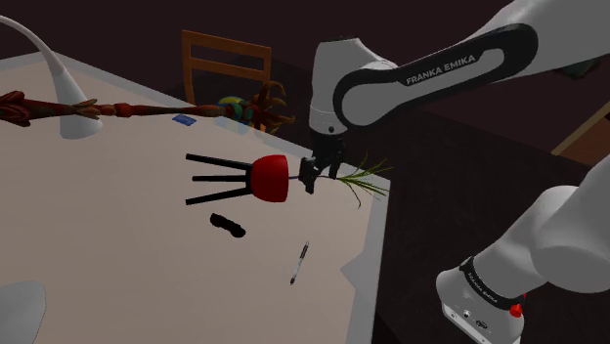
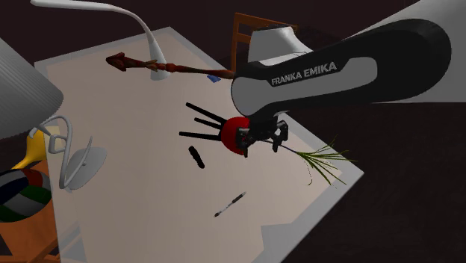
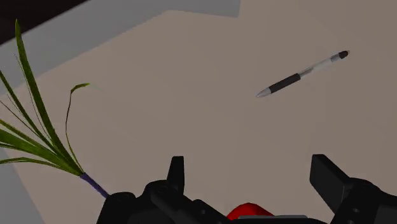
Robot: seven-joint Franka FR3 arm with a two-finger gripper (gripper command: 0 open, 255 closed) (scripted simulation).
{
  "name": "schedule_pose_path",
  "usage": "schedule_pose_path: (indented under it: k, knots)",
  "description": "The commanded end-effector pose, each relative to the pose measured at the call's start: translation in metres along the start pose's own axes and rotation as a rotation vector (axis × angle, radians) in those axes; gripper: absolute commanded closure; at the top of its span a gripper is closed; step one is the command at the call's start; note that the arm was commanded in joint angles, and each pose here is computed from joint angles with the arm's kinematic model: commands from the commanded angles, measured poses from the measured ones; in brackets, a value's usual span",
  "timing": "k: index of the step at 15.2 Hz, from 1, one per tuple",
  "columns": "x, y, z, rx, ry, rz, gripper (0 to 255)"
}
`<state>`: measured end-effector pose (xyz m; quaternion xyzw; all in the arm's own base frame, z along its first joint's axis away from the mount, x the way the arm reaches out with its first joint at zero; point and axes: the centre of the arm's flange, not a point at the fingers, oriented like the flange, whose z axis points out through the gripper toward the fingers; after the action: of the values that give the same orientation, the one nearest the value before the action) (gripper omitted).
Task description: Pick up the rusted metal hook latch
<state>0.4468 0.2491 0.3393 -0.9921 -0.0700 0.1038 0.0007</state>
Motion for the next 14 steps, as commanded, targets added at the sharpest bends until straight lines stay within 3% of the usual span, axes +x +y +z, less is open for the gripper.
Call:
schedule_pose_path:
  k: [1, 14]
  knots:
    - [0.014, -0.021, 0.011, 0.007, 0.004, -0.012, 0]
    - [0.102, -0.148, 0.068, 0.043, 0.031, -0.093, 0]
